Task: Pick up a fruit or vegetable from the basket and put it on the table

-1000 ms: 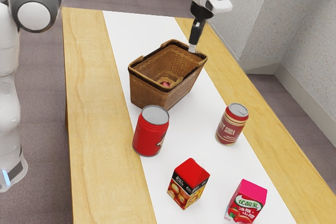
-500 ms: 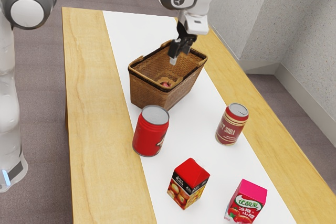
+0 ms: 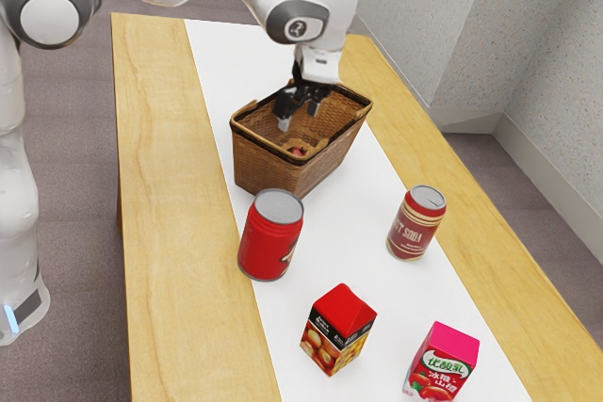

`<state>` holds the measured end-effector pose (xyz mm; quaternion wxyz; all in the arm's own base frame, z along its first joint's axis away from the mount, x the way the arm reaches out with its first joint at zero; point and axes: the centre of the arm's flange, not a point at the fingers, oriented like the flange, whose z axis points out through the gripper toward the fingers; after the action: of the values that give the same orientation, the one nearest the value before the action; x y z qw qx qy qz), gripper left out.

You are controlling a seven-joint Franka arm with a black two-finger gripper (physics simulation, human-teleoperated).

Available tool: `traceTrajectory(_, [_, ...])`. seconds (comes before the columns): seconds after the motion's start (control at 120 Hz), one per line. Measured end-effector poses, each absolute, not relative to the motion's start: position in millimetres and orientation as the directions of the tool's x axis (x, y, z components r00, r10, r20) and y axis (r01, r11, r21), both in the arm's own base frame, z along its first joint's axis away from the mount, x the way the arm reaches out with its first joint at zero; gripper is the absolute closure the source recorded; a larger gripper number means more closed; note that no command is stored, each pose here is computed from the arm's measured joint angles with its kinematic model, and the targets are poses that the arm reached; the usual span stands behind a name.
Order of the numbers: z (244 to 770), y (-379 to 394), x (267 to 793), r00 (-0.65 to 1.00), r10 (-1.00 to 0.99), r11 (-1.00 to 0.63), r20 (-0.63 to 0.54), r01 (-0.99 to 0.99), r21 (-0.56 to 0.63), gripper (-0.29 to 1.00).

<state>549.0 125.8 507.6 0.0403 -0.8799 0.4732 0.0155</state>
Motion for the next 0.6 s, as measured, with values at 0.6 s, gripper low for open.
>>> traceTrajectory(0.6, [486.2, 97.3, 549.7, 0.440, -0.897, -0.438, -0.042, -0.898, -0.042, 0.00])
